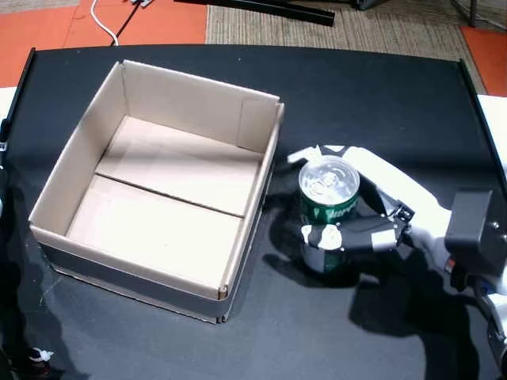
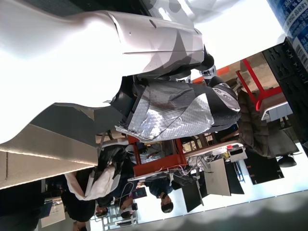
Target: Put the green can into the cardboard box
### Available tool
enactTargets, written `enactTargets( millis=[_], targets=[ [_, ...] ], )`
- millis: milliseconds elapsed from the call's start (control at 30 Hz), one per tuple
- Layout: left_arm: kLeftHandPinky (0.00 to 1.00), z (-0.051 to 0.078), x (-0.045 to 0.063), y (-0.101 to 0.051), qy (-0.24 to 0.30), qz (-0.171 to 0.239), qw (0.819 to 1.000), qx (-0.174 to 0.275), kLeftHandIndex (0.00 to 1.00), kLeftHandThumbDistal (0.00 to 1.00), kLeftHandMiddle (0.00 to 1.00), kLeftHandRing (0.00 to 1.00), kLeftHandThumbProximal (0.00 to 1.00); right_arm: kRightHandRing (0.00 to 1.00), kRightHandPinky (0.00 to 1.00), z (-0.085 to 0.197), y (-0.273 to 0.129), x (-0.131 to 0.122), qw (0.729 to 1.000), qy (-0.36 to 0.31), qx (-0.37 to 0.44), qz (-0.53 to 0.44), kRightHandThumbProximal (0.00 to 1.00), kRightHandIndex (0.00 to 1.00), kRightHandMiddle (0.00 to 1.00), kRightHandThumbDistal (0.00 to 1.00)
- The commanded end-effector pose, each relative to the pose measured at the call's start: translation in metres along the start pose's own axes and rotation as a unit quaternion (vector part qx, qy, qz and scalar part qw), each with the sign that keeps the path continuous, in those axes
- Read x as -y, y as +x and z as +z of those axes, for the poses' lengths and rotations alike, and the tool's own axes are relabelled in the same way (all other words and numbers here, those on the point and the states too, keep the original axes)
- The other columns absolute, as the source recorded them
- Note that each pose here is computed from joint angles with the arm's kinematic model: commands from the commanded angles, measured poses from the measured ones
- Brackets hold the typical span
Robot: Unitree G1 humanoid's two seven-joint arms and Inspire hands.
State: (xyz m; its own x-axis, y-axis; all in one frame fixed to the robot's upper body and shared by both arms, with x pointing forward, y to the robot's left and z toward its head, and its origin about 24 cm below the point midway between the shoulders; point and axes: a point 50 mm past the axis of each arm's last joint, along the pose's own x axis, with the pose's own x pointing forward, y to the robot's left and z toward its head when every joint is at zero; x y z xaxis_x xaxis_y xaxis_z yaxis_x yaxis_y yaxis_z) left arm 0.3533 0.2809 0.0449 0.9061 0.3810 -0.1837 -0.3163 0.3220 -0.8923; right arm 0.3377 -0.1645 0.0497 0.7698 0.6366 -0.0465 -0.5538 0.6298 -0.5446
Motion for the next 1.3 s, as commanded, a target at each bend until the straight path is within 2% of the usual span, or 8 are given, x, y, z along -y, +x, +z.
enactTargets(
  millis=[0, 233, 533, 833, 900, 1067, 1133, 1267],
  targets=[
    [0.74, 0.004, 0.0, 0.001, 0.007, 0.001, 1.0, 0.003, 0.36, 0.0, 0.37, 0.48, 0.78, 0.43, 0.48, -0.004, -0.006, -0.002, 1.0, -0.019, -0.002, -0.008, 0.0, 0.48, 0.43, 0.13],
    [0.74, 0.006, -0.001, 0.001, 0.004, 0.002, 1.0, 0.003, 0.38, 0.0, 0.37, 0.49, 0.8, 0.23, 0.37, -0.004, -0.009, -0.006, 0.998, -0.059, 0.003, -0.022, 0.0, 0.2, 0.18, 0.04],
    [0.73, 0.006, 0.0, 0.001, 0.005, 0.008, 1.0, 0.005, 0.35, 0.0, 0.36, 0.47, 0.79, 0.16, 0.34, -0.004, -0.009, -0.005, 0.997, -0.07, 0.004, -0.026, 0.0, 0.08, 0.08, 0.01],
    [0.71, 0.002, 0.001, 0.001, 0.003, 0.003, 1.0, -0.004, 0.34, 0.0, 0.36, 0.46, 0.81, 0.06, 0.27, 0.039, -0.002, 0.047, 0.969, -0.182, 0.1, -0.135, 0.0, 0.0, 0.0, 0.23],
    [0.71, 0.002, 0.001, 0.001, 0.004, 0.005, 1.0, -0.004, 0.34, 0.0, 0.35, 0.45, 0.81, 0.07, 0.26, 0.062, -0.001, 0.073, 0.948, -0.221, 0.138, -0.182, 0.0, 0.0, 0.0, 0.38],
    [0.77, -0.002, 0.003, 0.001, 0.003, 0.002, 1.0, -0.006, 0.36, 0.0, 0.38, 0.5, 0.84, 0.06, 0.24, 0.125, -0.004, 0.129, 0.846, -0.351, 0.235, -0.325, 0.03, 0.0, 0.0, 0.33],
    [0.77, -0.003, 0.003, 0.001, 0.004, -0.002, 1.0, -0.007, 0.35, 0.0, 0.38, 0.5, 0.84, 0.02, 0.21, 0.156, -0.005, 0.145, 0.791, -0.382, 0.285, -0.382, 0.0, 0.0, 0.0, 0.46],
    [0.76, -0.005, 0.003, 0.0, 0.009, -0.005, 1.0, -0.007, 0.33, 0.0, 0.36, 0.48, 0.86, 0.0, 0.2, 0.201, -0.005, 0.168, 0.708, -0.426, 0.329, -0.457, 0.2, 0.0, 0.0, 0.44]
  ],
)
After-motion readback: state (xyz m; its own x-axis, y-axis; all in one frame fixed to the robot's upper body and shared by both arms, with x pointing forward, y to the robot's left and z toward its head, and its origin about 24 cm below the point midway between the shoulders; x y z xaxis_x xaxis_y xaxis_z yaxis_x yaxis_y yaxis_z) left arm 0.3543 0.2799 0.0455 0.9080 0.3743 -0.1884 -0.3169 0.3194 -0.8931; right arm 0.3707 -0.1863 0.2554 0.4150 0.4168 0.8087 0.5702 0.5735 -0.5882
